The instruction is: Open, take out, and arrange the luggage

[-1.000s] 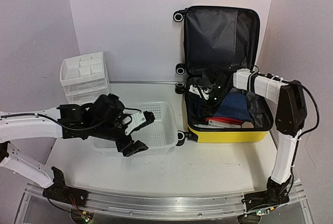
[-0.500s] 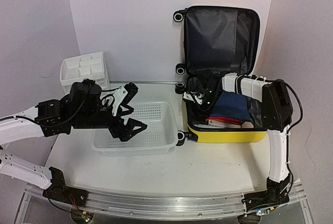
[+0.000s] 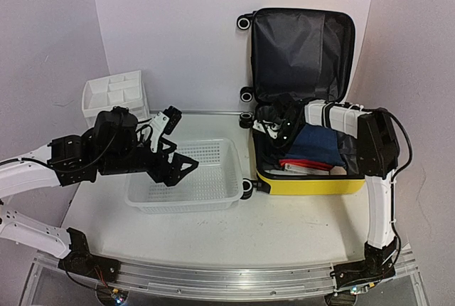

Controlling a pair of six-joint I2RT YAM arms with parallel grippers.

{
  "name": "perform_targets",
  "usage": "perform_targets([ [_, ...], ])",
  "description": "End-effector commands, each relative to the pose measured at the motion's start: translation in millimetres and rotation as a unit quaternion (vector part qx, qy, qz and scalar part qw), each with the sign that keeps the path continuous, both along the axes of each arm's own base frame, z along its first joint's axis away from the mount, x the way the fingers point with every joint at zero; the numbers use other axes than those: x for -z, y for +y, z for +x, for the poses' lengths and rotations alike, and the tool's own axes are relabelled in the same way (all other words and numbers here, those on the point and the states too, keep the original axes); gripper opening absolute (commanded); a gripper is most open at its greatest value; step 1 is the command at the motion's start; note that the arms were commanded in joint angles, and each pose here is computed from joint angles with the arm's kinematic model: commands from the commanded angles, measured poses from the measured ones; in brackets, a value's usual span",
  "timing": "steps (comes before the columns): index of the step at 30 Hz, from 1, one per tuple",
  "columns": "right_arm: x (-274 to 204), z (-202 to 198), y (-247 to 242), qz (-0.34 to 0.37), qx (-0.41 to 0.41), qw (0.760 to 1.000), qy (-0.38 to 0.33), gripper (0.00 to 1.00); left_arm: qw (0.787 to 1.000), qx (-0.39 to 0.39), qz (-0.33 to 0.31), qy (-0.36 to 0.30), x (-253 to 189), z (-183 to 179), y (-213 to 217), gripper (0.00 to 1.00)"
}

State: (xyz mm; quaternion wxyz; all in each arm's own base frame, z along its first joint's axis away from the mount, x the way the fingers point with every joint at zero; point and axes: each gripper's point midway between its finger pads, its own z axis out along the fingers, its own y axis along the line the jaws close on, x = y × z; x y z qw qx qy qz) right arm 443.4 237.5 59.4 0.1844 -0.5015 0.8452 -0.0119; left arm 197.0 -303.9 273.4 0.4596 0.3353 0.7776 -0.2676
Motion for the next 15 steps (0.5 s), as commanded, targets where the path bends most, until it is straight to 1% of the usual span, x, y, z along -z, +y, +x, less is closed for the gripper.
perform_targets([
  [1,-51,24,-2,0.094,0.048,0.994,-0.034,0.00,0.997,-0.050,-0.057,0.017,-23,18,-3,0.88],
  [5,-63,19,-2,0.158,0.055,0.986,-0.007,0.00,0.989,-0.092,-0.082,0.082,-10,38,-3,0.83],
  [7,-71,20,-5,0.187,0.071,0.980,0.001,0.00,0.978,-0.125,-0.107,0.130,-2,51,-1,0.78],
  [10,-82,23,-12,0.226,0.095,0.969,0.008,0.00,0.959,-0.161,-0.143,0.184,4,67,-1,0.71],
  [12,-88,25,-15,0.244,0.104,0.964,0.008,0.00,0.949,-0.160,-0.171,0.210,-3,75,-14,0.72],
  [14,-92,24,-17,0.261,0.108,0.959,0.012,0.00,0.939,-0.147,-0.194,0.245,-11,81,-35,0.76],
  [15,-94,24,-19,0.267,0.112,0.957,0.013,0.00,0.930,-0.144,-0.208,0.269,-13,85,-47,0.78],
])
